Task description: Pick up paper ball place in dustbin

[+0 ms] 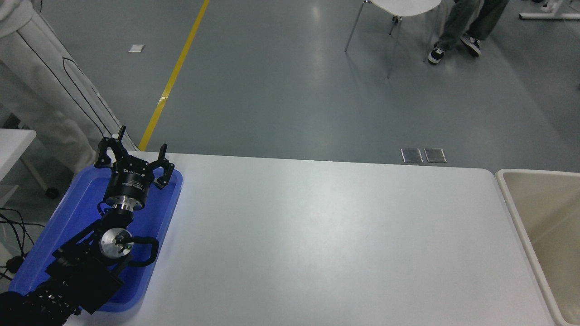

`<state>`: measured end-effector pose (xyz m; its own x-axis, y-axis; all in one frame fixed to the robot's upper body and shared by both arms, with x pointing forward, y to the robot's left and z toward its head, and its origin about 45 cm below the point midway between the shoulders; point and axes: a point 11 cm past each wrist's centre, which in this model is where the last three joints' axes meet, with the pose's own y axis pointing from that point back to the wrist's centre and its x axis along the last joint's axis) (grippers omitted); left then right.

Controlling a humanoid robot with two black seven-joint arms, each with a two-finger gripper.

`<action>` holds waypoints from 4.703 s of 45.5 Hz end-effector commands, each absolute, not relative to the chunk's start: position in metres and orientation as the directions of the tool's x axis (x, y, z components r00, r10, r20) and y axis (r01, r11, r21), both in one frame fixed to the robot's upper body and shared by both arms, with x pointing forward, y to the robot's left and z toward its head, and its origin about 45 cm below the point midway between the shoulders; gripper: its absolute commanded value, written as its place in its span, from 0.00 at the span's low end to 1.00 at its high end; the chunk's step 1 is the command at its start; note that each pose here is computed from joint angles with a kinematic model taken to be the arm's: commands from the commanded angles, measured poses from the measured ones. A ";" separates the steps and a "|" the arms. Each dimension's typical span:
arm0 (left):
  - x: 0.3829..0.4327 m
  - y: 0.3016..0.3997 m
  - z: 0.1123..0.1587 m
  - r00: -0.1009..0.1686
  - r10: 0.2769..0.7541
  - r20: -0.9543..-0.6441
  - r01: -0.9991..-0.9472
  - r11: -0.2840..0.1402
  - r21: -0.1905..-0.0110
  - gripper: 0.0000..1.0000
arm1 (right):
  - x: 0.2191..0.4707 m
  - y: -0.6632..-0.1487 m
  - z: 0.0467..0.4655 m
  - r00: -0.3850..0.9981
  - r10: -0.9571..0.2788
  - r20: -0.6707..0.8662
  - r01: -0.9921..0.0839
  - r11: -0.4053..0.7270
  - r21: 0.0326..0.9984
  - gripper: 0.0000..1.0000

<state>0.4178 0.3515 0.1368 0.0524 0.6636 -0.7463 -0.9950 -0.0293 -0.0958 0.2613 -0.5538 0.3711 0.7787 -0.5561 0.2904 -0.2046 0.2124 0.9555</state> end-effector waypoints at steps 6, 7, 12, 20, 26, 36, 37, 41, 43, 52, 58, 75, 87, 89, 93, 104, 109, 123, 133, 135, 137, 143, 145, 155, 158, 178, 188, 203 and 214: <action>0.4178 0.3515 0.1368 0.052 0.664 -0.746 -0.995 -0.029 -0.096 1.00 | 0.265 -0.583 0.327 0.738 -0.566 0.368 -0.228 0.304 0.925 0.00; 0.4178 0.3508 0.1366 0.053 0.663 -0.747 -0.995 -0.028 -0.096 1.00 | 0.266 -0.585 0.323 0.735 -0.567 0.372 -0.229 0.308 0.923 0.00; 0.4178 0.3515 0.1368 0.052 0.664 -0.746 -0.995 -0.029 -0.096 1.00 | 0.273 -0.598 0.299 0.708 -0.568 0.420 -0.256 0.347 0.902 0.00; 0.4178 0.3515 0.1368 0.052 0.664 -0.746 -0.995 -0.029 -0.096 1.00 | 0.268 -0.617 0.254 0.666 -0.578 0.472 -0.270 0.403 0.874 0.00; 0.4178 0.3515 0.1368 0.052 0.664 -0.746 -0.995 -0.029 -0.096 1.00 | 0.269 -0.625 0.234 0.641 -0.566 0.519 -0.294 0.444 0.847 0.00; 0.4178 0.3517 0.1370 0.052 0.663 -0.747 -0.995 -0.030 -0.096 1.00 | 0.272 -0.618 0.182 0.655 -0.487 0.579 -0.325 0.510 0.796 0.00; 0.4178 0.3515 0.1368 0.052 0.664 -0.746 -0.995 -0.029 -0.096 1.00 | 0.273 -0.615 0.177 0.654 -0.483 0.582 -0.331 0.510 0.794 0.00; 0.4178 0.3515 0.1368 0.052 0.664 -0.746 -0.995 -0.029 -0.096 1.00 | 0.271 -0.611 0.158 0.635 -0.479 0.605 -0.352 0.518 0.780 0.00; 0.4178 0.3515 0.1368 0.052 0.664 -0.746 -0.995 -0.029 -0.096 1.00 | 0.266 -0.611 0.149 0.626 -0.486 0.610 -0.352 0.522 0.777 0.00; 0.4178 0.3515 0.1368 0.052 0.664 -0.746 -0.995 -0.029 -0.096 1.00 | 0.270 -0.608 0.127 0.568 -0.496 0.657 -0.390 0.541 0.745 0.00; 0.4178 0.3508 0.1366 0.053 0.663 -0.747 -0.995 -0.028 -0.096 1.00 | 0.274 -0.607 0.115 0.537 -0.478 0.695 -0.414 0.568 0.711 0.00; 0.4178 0.3515 0.1368 0.052 0.664 -0.746 -0.995 -0.029 -0.096 1.00 | 0.270 -0.603 0.088 0.465 -0.481 0.743 -0.423 0.617 0.664 0.00; 0.4178 0.3515 0.1368 0.052 0.664 -0.746 -0.995 -0.029 -0.096 1.00 | 0.275 -0.601 0.089 0.440 -0.466 0.768 -0.442 0.631 0.637 0.00; 0.4178 0.3515 0.1368 0.052 0.664 -0.746 -0.995 -0.029 -0.096 1.00 | 0.276 -0.601 0.089 0.439 -0.467 0.767 -0.443 0.630 0.637 0.00; 0.4178 0.3515 0.1368 0.052 0.664 -0.746 -0.995 -0.029 -0.096 1.00 | 0.276 -0.601 0.089 0.439 -0.467 0.767 -0.443 0.630 0.637 0.00; 0.4178 0.3515 0.1368 0.052 0.664 -0.746 -0.995 -0.029 -0.096 1.00 | 0.277 -0.601 0.090 0.434 -0.459 0.775 -0.450 0.635 0.628 0.00; 0.4178 0.3508 0.1366 0.053 0.663 -0.747 -0.995 -0.028 -0.096 1.00 | 0.280 -0.603 0.095 0.410 -0.431 0.804 -0.471 0.655 0.591 0.34; 0.4178 0.3515 0.1368 0.052 0.664 -0.746 -0.995 -0.029 -0.096 1.00 | 0.286 -0.607 0.105 0.354 -0.377 0.856 -0.508 0.691 0.514 0.87; 0.4178 0.3515 0.1368 0.052 0.664 -0.746 -0.995 -0.029 -0.096 1.00 | 0.286 -0.607 0.105 0.353 -0.378 0.856 -0.509 0.690 0.514 0.87; 0.4178 0.3515 0.1368 0.052 0.664 -0.746 -0.995 -0.029 -0.096 1.00 | 0.286 -0.608 0.106 0.353 -0.378 0.856 -0.509 0.690 0.515 0.87; 0.4178 0.3517 0.1370 0.052 0.663 -0.747 -0.995 -0.030 -0.096 1.00 | 0.286 -0.607 0.105 0.354 -0.379 0.855 -0.509 0.689 0.516 0.87; 0.4178 0.3515 0.1368 0.052 0.664 -0.746 -0.995 -0.029 -0.096 1.00 | 0.290 -0.605 0.107 0.341 -0.386 0.857 -0.515 0.686 0.514 0.87; 0.4178 0.3508 0.1366 0.053 0.663 -0.747 -0.995 -0.028 -0.096 1.00 | 0.294 -0.604 0.109 0.317 -0.402 0.859 -0.520 0.684 0.512 0.89; 0.4178 0.3515 0.1368 0.052 0.664 -0.746 -0.995 -0.029 -0.096 1.00 | 0.313 -0.601 0.125 -0.013 -0.620 0.784 -0.528 0.671 0.521 0.99; 0.4178 0.3515 0.1368 0.052 0.664 -0.746 -0.995 -0.029 -0.096 1.00 | 0.330 -0.578 0.123 -0.086 -0.716 0.693 -0.569 0.607 0.556 1.00; 0.4178 0.3515 0.1368 0.052 0.664 -0.746 -0.995 -0.029 -0.096 1.00 | 0.360 -0.539 0.148 -0.315 -0.902 0.296 -0.714 0.431 0.552 1.00; 0.4178 0.3515 0.1368 0.052 0.664 -0.746 -0.995 -0.029 -0.096 1.00 | 0.373 -0.497 0.143 -0.292 -0.956 0.040 -0.818 0.271 0.508 1.00; 0.4178 0.3515 0.1368 0.052 0.664 -0.746 -0.995 -0.029 -0.096 1.00 | 0.378 -0.431 0.123 -0.193 -0.947 -0.257 -0.946 0.109 0.307 1.00; 0.4179 0.3510 0.1367 0.052 0.662 -0.747 -0.995 -0.030 -0.096 1.00 | 0.385 -0.393 0.119 -0.169 -0.905 -0.392 -0.975 0.095 0.201 1.00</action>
<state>0.4178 0.3515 0.1368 0.0523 0.6637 -0.7461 -0.9950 -0.0293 -0.0958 0.3801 -0.4288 0.1210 -0.1991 -0.9505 -0.2386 -0.9391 0.1154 0.3238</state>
